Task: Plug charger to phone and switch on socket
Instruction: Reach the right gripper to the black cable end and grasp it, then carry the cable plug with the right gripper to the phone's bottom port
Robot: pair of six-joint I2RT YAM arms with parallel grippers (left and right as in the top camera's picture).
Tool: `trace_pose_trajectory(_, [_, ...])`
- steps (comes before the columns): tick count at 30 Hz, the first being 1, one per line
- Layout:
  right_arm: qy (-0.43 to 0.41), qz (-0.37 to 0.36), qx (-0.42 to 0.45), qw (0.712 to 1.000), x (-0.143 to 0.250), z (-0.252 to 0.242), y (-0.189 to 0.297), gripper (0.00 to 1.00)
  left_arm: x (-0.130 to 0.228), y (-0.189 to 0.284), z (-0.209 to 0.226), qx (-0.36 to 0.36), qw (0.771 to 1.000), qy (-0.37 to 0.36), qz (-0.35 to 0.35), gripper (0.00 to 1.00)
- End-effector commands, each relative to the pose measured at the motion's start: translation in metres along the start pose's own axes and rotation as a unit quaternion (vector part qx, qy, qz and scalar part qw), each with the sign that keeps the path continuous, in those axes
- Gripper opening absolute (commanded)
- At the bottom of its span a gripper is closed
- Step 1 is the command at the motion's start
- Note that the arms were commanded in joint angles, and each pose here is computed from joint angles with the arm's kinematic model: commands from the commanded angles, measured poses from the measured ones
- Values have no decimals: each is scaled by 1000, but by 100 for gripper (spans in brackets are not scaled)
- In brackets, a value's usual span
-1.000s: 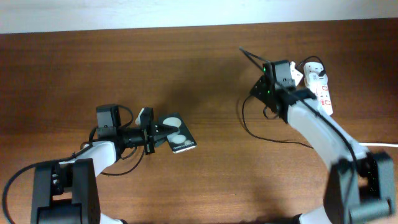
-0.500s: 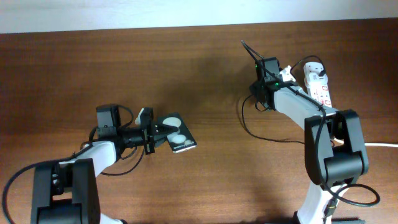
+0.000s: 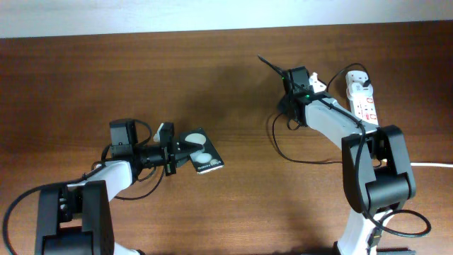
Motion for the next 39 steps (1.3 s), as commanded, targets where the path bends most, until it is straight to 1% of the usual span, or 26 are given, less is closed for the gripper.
trace_pose_trajectory(1, [-43,-34,-11,998,-13,8,2,54,0,1,-2,6,1000,-12,6,0])
trace_pose_trajectory(3, [-56,-33,-11,998,-10,8,-7,53,0,1,-2,6,1000,-12,6,0])
trace_pose_trajectory(5, [-55,-31,-8,998,-7,8,-15,50,0,1,-2,6,1000,-8,6,0])
trace_pose_trajectory(6, [-52,-25,2,998,-3,4,-21,46,0,1,-2,6,1000,-8,6,0])
trace_pose_trajectory(9, [-47,-15,17,999,3,-1,-29,44,1,1,-2,6,1000,-8,6,0])
trace_pose_trajectory(10, [-46,-13,19,999,4,-2,-30,31,1,1,-2,6,1000,-8,6,0])
trace_pose_trajectory(11, [-41,-10,17,999,5,-1,-30,21,1,1,-2,6,1000,-8,6,0])
trace_pose_trajectory(13, [-9,11,3,1000,9,2,-30,9,0,1,-2,6,1000,-8,6,0])
trace_pose_trajectory(14, [21,25,-7,999,12,4,-30,5,0,1,-2,6,1000,-8,6,0])
trace_pose_trajectory(15, [60,55,-22,996,18,5,-29,4,1,1,-2,6,1000,-8,6,0])
trace_pose_trajectory(17, [107,102,-35,988,31,5,-27,4,1,1,-2,6,1000,-8,6,0])
trace_pose_trajectory(19, [182,160,-49,969,55,6,-20,4,0,1,-2,6,1000,-8,6,0])
trace_pose_trajectory(21, [245,198,-34,949,78,2,-12,4,0,1,-2,6,1000,-8,6,0])
trace_pose_trajectory(23, [273,219,-13,937,95,-1,-6,4,0,1,-2,6,1000,-8,6,0])
trace_pose_trajectory(24, [279,216,0,936,96,-3,-5,6,0,1,-2,6,1000,-8,6,0])
trace_pose_trajectory(25, [282,210,10,936,95,-5,-5,24,1,1,-2,6,1000,-8,6,0])
trace_pose_trajectory(27, [284,187,32,940,88,-9,-7,69,1,1,-2,6,1000,-8,6,0])
trace_pose_trajectory(30, [288,170,53,941,83,-13,-8,85,0,1,-2,6,1000,-8,6,0])
trace_pose_trajectory(31, [288,174,56,940,84,-15,-8,85,0,1,-2,6,1000,-8,6,0])
trace_pose_trajectory(32, [290,178,60,938,85,-16,-7,83,0,1,-2,6,1000,-8,6,0])
trace_pose_trajectory(34, [293,184,67,936,87,-18,-5,69,0,1,-2,6,1000,-8,6,0])
trace_pose_trajectory(36, [293,190,73,934,88,-21,-4,44,0,1,-2,6,1000,-8,6,0])
trace_pose_trajectory(37, [289,190,75,935,88,-21,-4,37,0,1,-2,6,1000,-8,6,0])
trace_pose_trajectory(38, [289,189,77,935,88,-21,-4,33,1,1,-2,6,1000,-8,6,0])
trace_pose_trajectory(39, [291,184,80,936,87,-22,-5,22,1,1,-2,6,1000,-8,6,0])
Point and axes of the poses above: each gripper's point midway between its finger pads, its own y axis back along the fingers, its own z axis along the line the jaws close on, x = y × z, the point moved 8 cm from there along y, back along the fingers, and after that the axes turned 6 degrees about -y, right-handed, at the moved point
